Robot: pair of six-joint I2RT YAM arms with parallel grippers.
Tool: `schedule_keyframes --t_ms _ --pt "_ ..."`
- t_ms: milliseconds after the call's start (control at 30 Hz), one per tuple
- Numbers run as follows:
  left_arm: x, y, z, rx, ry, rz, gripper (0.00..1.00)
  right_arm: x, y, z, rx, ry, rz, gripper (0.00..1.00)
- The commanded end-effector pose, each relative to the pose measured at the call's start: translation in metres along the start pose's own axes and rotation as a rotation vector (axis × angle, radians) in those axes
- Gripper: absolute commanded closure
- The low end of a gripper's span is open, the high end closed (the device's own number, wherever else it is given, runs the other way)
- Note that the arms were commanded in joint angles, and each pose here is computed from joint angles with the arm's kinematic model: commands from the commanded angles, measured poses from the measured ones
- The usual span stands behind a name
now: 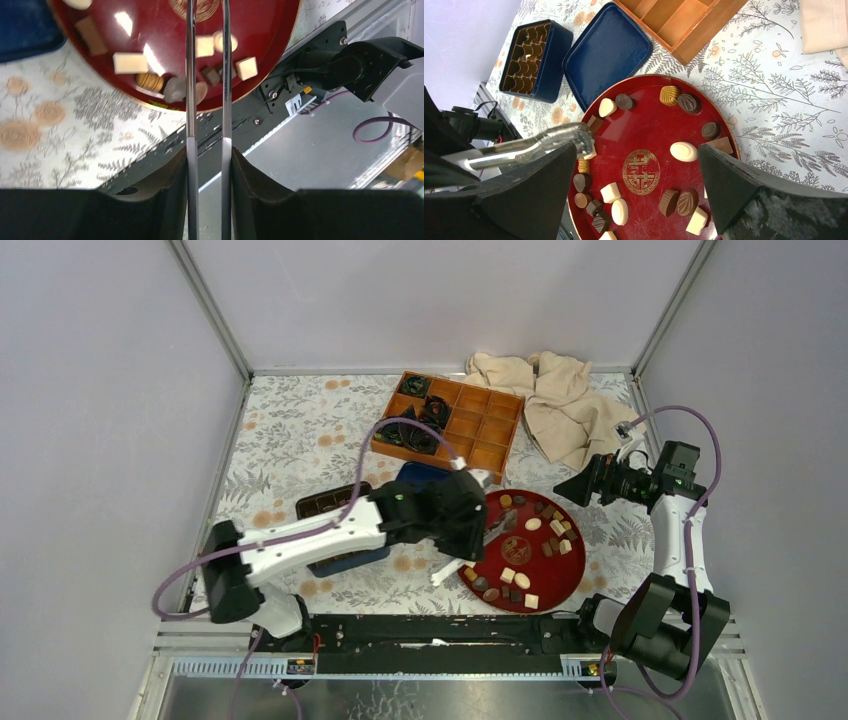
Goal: Pack the chocolate
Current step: Pick up the fake chocolate from the plate.
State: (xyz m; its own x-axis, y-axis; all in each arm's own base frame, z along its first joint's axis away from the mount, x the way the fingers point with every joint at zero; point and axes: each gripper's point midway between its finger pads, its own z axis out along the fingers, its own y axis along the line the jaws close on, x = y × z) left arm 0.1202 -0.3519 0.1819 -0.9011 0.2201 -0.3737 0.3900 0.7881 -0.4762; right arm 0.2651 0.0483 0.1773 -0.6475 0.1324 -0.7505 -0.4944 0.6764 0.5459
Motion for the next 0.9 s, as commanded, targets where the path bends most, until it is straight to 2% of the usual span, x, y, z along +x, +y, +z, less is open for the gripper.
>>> schedule_keyframes --t_ms 0,167,400,867 --pt "-0.032 -0.042 0.015 0.051 -0.084 0.143 0.62 -0.01 0.003 -0.002 0.007 -0.021 -0.056 0.01" --pt "-0.03 -0.037 0.048 -0.013 -0.007 0.261 0.62 -0.01 0.005 -0.002 0.0 -0.024 -0.056 0.0" --pt "-0.034 -0.03 0.068 -0.064 0.046 0.394 0.6 -0.01 0.005 -0.002 0.001 -0.024 -0.056 0.0" --pt "-0.05 -0.006 0.096 -0.249 0.114 0.523 0.57 -0.01 0.003 -0.001 0.002 -0.021 -0.053 0.0"
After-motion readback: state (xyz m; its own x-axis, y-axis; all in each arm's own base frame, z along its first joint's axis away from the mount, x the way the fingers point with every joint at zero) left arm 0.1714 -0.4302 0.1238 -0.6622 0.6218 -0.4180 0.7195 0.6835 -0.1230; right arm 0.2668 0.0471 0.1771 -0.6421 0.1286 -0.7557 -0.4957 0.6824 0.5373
